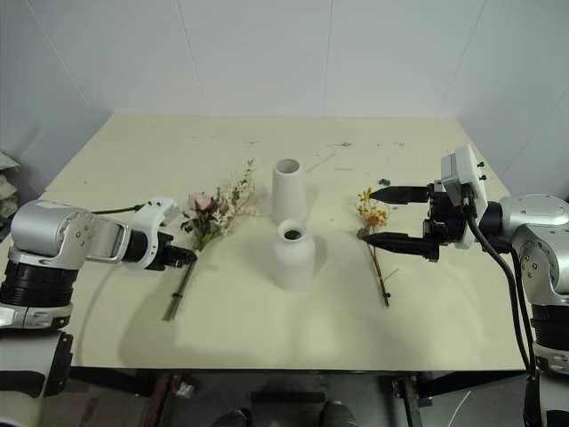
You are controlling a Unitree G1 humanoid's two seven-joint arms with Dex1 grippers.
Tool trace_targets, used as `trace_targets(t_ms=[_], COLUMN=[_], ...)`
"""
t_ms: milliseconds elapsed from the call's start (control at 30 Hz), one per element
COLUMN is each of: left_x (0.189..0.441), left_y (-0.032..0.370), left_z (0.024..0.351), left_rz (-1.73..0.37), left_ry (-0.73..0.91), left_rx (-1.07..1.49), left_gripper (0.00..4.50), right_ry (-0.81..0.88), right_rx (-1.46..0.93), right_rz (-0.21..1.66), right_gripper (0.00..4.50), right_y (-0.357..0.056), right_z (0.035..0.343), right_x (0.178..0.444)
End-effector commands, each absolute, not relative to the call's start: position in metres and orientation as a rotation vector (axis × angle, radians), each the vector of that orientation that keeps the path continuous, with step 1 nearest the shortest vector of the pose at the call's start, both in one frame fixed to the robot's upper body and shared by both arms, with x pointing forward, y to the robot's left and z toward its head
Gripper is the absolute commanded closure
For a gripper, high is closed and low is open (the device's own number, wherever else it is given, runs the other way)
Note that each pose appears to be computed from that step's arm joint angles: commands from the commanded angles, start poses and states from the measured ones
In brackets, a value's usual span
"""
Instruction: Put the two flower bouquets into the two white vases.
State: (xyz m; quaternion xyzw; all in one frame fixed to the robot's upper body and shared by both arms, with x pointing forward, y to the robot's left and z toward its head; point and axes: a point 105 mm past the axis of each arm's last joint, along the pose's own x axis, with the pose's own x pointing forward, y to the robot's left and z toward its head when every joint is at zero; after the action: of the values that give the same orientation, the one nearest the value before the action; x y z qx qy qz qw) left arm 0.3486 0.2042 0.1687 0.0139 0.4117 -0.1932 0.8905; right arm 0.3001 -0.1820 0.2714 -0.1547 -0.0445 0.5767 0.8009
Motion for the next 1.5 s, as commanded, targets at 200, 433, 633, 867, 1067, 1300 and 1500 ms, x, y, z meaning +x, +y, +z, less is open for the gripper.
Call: trace_targets(t_ms=[200, 433, 633, 867, 1067, 1300, 1500], left_x=[0.365, 0.373, 0.394, 0.384, 0.382, 0.378, 0.374], left_y=[0.210, 0.210, 0.200, 0.205, 0.206, 0.214, 0.216], left_z=[0.188, 0.201, 0.235, 0.211, 0.205, 0.219, 0.221], left_rz=[-0.365, -0.362, -0.442, -0.437, -0.412, -0.379, -0.356], left_ry=[0.747, 0.693, 0.420, 0.600, 0.652, 0.575, 0.570], left_rx=[0.034, 0.039, 0.049, 0.048, 0.040, 0.217, 0.181], left_gripper=[4.48, 4.48, 4.48, 4.48, 4.48, 4.48, 4.10], right_ry=[-0.187, -0.193, -0.197, -0.190, -0.180, -0.154, -0.142], right_rx=[-0.351, -0.346, -0.346, -0.342, -0.338, -0.326, -0.325], right_rz=[1.178, 1.155, 1.135, 1.126, 1.123, 1.131, 1.137], right_gripper=[0.00, 0.00, 0.00, 0.00, 0.00, 0.00, 0.00], right_y=[-0.185, -0.186, -0.188, -0.189, -0.190, -0.188, -0.187], right_z=[0.286, 0.285, 0.285, 0.283, 0.282, 0.278, 0.278], right_x=[0.295, 0.294, 0.293, 0.291, 0.291, 0.292, 0.294])
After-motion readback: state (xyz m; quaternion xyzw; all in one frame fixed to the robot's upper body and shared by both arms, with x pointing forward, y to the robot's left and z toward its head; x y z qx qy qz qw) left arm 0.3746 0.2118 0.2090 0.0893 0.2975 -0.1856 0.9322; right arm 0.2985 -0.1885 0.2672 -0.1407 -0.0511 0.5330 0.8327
